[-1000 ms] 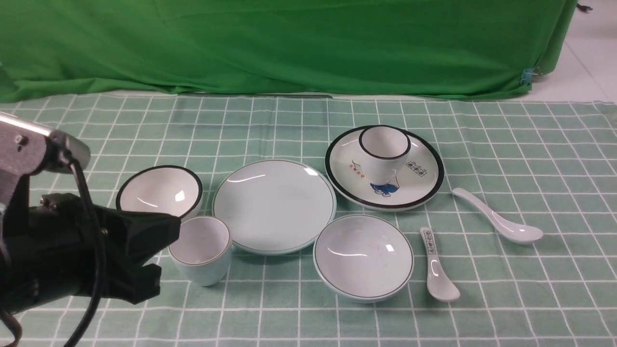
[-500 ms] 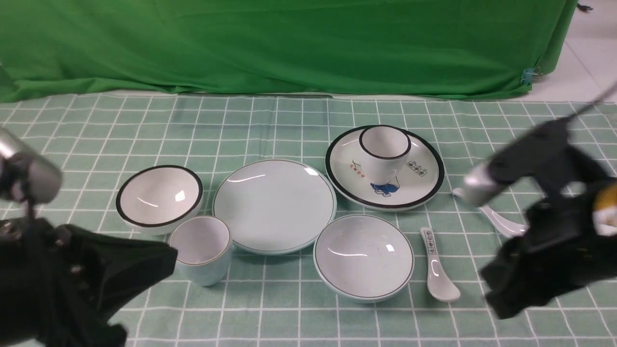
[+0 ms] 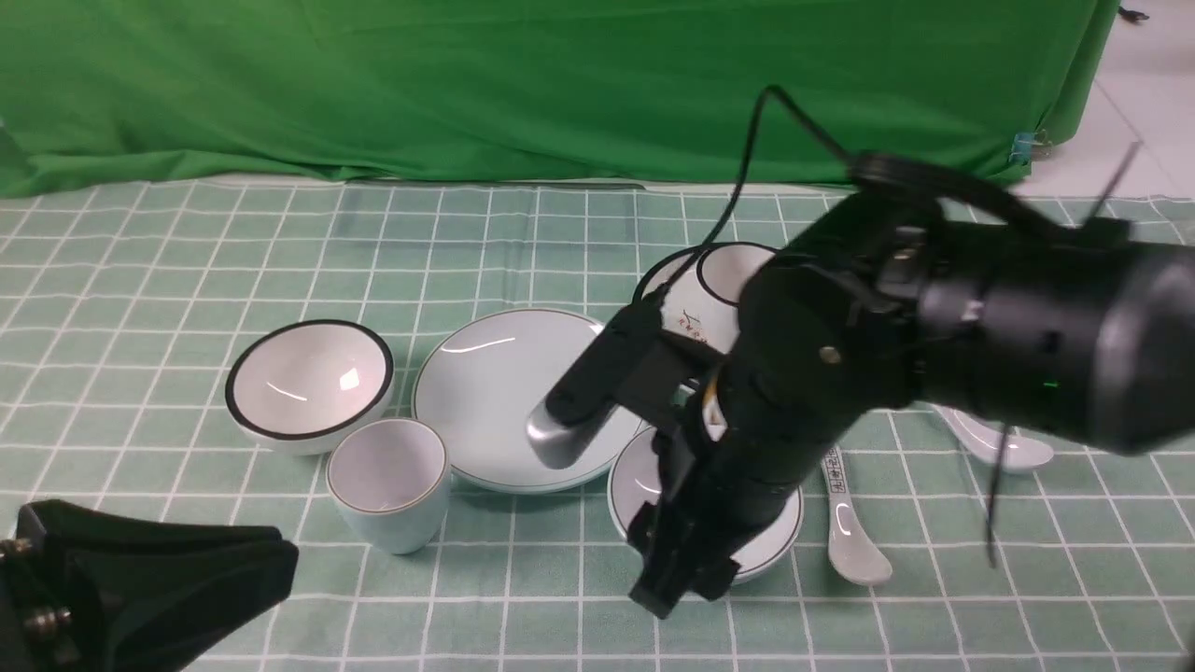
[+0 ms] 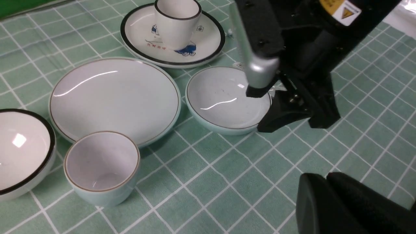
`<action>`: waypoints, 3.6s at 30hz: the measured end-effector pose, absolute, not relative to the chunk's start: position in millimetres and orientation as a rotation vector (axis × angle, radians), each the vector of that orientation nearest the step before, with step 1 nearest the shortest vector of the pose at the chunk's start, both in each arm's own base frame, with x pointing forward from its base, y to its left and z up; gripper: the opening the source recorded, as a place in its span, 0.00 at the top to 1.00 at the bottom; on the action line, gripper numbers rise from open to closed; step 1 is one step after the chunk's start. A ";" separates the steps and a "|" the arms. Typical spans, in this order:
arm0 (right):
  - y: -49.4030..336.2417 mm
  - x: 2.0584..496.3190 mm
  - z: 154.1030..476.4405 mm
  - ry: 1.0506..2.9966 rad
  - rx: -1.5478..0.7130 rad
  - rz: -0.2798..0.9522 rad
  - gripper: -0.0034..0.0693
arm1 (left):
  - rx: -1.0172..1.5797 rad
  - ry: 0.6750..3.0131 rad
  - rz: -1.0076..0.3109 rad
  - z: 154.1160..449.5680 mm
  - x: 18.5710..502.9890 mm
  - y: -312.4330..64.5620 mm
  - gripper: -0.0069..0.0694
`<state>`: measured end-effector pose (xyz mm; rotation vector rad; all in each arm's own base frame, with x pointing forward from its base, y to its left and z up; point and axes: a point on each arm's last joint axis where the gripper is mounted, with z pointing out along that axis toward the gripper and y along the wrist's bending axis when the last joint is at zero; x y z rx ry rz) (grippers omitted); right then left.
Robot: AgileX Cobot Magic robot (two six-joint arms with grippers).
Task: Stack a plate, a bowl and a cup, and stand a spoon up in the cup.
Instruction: Use the right arm to grab a blue rice bowl, then use the right arm to put the blue rice bowl into the blue large plate in the middle, then use the left arm to grab a blue teacup
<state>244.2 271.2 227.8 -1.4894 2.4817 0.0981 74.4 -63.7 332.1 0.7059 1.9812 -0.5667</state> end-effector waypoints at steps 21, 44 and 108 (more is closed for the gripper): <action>287.4 265.8 172.0 2.419 -1.604 -0.010 0.72 | 0.722 1.989 -0.526 330.6 75.1 -61.9 0.89; 375.1 328.0 203.0 2.169 -1.578 0.054 0.83 | 0.722 1.982 -0.492 330.6 76.7 -60.3 0.89; 132.0 164.8 328.9 2.391 -1.259 -0.010 0.92 | 0.980 2.798 -0.344 218.7 313.4 -120.4 0.43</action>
